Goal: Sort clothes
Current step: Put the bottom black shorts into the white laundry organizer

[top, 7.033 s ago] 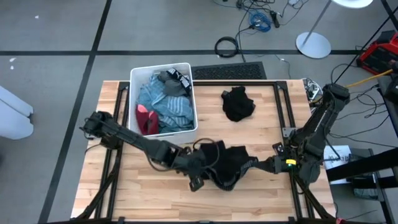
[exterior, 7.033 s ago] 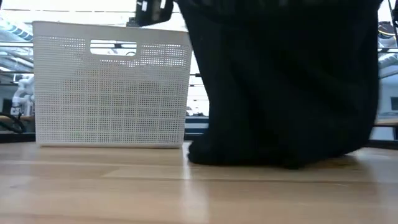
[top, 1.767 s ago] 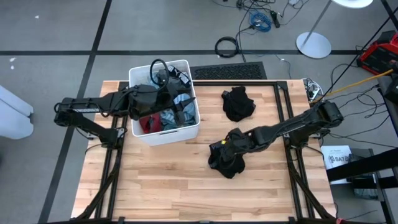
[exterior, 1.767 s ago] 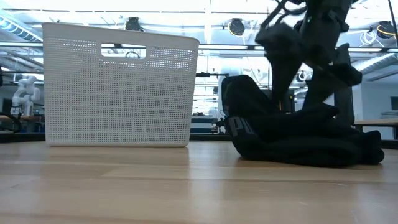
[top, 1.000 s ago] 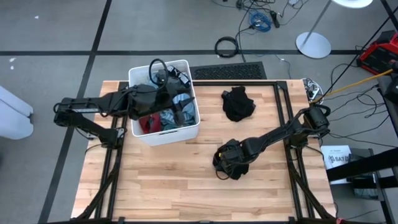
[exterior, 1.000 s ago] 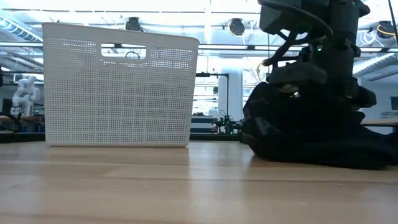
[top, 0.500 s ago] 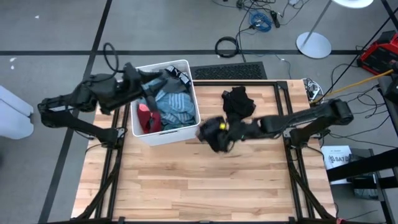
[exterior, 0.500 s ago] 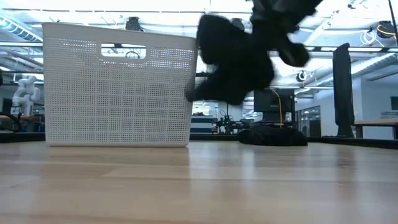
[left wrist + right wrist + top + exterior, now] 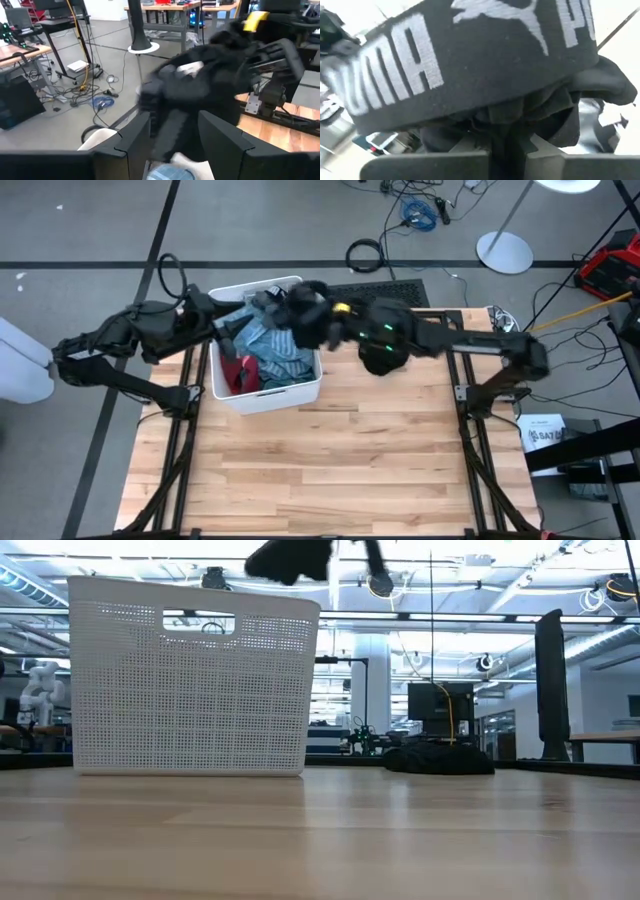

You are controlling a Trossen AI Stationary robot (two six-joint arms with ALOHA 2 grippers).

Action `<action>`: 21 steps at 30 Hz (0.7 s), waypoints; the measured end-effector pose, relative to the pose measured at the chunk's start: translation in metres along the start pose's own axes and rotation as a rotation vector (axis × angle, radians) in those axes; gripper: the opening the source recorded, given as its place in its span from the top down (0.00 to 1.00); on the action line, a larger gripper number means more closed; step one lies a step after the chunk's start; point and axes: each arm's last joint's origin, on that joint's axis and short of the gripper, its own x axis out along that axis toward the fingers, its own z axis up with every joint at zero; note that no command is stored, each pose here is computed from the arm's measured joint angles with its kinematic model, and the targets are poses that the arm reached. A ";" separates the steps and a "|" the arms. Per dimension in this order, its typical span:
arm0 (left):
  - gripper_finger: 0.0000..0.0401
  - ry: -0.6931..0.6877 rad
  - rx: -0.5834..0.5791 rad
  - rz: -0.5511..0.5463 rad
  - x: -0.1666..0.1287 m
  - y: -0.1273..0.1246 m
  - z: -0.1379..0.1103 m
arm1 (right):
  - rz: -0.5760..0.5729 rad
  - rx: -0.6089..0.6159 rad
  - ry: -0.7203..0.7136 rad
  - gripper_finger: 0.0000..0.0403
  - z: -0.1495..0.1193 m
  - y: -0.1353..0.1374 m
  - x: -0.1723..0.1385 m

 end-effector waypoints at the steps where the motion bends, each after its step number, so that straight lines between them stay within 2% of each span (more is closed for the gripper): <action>1: 0.56 -0.001 0.010 0.000 -0.001 0.001 0.000 | -0.002 -0.021 0.010 0.98 0.004 0.002 0.012; 6: 0.56 -0.010 0.015 -0.001 -0.008 0.006 0.000 | -0.031 -0.055 0.085 0.98 0.006 -0.007 0.077; 12: 0.56 -0.040 0.016 -0.002 -0.020 0.014 0.002 | 0.013 -0.069 0.173 0.98 -0.006 -0.034 0.146; 18: 0.56 -0.051 0.009 -0.003 -0.024 0.017 0.002 | -0.023 -0.123 0.284 0.97 -0.026 -0.046 0.178; 21: 0.56 -0.045 0.012 -0.003 -0.024 0.017 0.002 | 0.025 -0.142 0.377 0.95 -0.038 -0.052 0.185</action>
